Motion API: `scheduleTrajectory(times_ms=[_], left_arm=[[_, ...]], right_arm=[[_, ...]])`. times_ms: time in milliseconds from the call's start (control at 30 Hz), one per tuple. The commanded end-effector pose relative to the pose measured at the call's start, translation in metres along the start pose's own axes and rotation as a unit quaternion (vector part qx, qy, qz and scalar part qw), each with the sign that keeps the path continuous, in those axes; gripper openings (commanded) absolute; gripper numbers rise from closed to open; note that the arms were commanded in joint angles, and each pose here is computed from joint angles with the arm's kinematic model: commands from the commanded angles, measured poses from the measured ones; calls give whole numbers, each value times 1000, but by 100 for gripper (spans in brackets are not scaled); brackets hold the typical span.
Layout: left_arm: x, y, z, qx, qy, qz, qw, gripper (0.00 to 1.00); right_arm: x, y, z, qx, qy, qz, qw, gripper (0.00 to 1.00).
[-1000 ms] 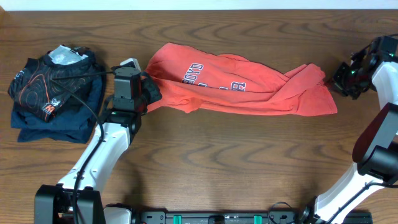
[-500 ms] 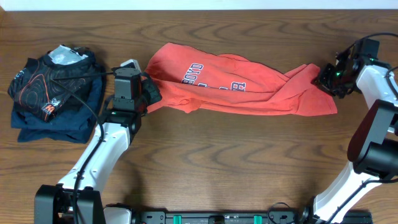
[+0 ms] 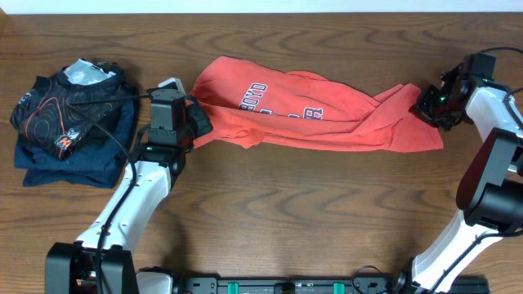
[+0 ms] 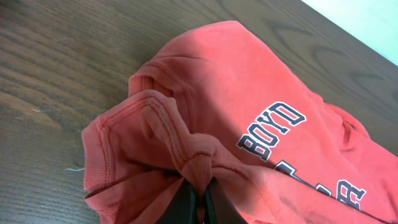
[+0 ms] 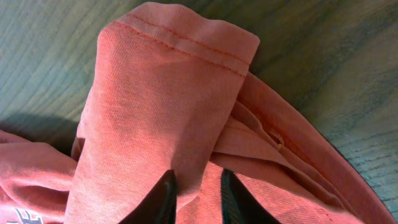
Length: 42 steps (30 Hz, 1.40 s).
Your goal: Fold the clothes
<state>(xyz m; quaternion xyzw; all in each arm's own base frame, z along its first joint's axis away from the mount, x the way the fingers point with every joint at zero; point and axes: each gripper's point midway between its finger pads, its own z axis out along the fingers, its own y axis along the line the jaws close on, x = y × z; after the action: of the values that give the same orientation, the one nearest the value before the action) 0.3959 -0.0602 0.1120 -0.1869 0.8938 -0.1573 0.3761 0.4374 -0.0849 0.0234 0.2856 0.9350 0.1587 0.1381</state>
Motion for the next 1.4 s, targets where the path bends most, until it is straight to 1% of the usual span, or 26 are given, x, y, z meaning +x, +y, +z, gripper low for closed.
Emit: scheduleTrajectory(times_ms=[0, 333, 367, 433, 467, 500, 700, 767, 867, 1000, 1200, 1367], left_arm=[[-5, -1, -3, 0, -7, 3, 1000, 6], [-5, -1, -3, 0, -7, 3, 1000, 5], [-5, -1, -3, 0, -7, 3, 1000, 6], [-5, -1, -3, 0, -7, 3, 1000, 6], [-5, -1, -3, 0, -7, 3, 1000, 6], [-5, -1, -3, 0, -7, 3, 1000, 6], [-5, -1, -3, 0, -7, 3, 1000, 6], [-6, -1, -3, 1, -7, 3, 1000, 6], [-5, -6, -7, 13, -3, 5, 1000, 6], [0, -17, -24, 38, 19, 13, 999, 6], [12, -14, -67, 15, 71, 76, 994, 6], [7, -19, -105, 5, 92, 97, 991, 6]], right_arm=[[5, 4, 6, 2, 5, 3, 1000, 19], [7, 12, 11, -2, 1, -9, 1000, 19], [8, 12, 12, -2, 1, -6, 1000, 18], [7, 12, 12, -2, 0, -5, 1000, 9], [5, 12, 12, -4, -3, -6, 1000, 4], [4, 13, 12, -5, -6, -7, 1000, 1], [-6, 17, 9, -16, -24, -12, 1000, 1], [-15, 19, -3, -31, -31, -9, 999, 1], [-27, 22, -32, -54, -41, 0, 998, 1], [-29, 25, -78, -52, -56, -31, 997, 1], [-2, 21, -138, 1, -62, -69, 996, 1], [19, 20, -188, 34, -88, -83, 992, 1]])
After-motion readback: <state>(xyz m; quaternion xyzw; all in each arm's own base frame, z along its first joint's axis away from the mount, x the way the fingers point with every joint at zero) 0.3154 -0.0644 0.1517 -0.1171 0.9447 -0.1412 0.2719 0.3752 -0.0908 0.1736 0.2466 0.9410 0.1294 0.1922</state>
